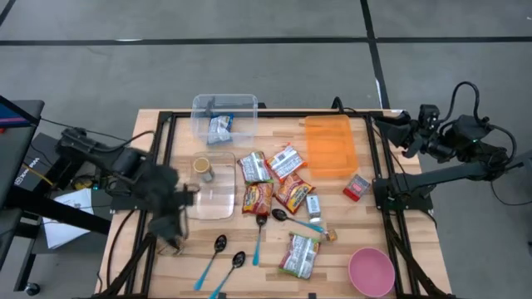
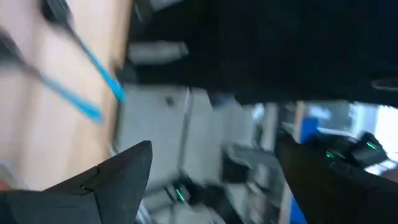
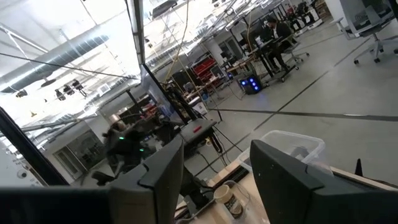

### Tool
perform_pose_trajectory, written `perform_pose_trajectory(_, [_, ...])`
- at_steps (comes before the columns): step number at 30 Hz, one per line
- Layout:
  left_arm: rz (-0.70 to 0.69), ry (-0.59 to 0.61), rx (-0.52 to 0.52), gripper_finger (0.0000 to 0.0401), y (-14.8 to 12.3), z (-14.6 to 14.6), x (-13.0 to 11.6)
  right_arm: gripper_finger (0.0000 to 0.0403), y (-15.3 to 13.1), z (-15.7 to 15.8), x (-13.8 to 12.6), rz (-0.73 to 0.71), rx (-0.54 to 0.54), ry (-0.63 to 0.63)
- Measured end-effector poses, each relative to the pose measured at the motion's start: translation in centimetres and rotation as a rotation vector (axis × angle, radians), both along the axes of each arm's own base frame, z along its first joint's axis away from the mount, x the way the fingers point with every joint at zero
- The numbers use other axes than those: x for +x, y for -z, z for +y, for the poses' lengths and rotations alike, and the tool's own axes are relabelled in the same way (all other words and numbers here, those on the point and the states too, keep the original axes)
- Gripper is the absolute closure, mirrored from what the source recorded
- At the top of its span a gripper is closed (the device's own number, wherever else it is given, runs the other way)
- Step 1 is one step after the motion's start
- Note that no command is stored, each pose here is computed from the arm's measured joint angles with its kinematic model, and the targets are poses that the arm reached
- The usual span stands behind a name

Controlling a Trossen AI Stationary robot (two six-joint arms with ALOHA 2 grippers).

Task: Pick & Place Food Item
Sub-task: Put the orange seasoning pack into the transparent bin

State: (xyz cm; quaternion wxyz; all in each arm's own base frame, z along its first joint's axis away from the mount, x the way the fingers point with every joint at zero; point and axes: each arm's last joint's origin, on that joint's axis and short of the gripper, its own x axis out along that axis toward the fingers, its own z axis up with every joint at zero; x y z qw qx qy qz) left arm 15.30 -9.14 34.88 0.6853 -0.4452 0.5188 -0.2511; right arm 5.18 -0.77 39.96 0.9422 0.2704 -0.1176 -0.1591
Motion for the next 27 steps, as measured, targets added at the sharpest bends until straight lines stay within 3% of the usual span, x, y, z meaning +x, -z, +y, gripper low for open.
perform_pose_trajectory(4, [0.163, 0.061, -0.063, 0.0059, -0.4, -1.8, -2.5, 0.0223, 0.1, 0.0, 0.0, 0.014, -0.002, 0.0])
perform_pose_trajectory(9, [0.234, 0.099, -0.027, 0.0059, -0.3, -3.5, -4.7, 0.0223, 0.2, 0.0, 0.0, 0.026, -0.017, 0.002])
perform_pose_trajectory(19, [0.211, -0.074, 0.111, 0.0093, 0.4, -4.2, -6.0, 0.0223, 0.2, 0.0, 0.0, 0.03, -0.022, 0.022])
perform_pose_trajectory(27, [0.253, -0.143, 0.272, 0.0111, 1.6, -3.6, -6.3, 0.0223, 0.2, 0.0, 0.0, 0.03, -0.022, 0.022])
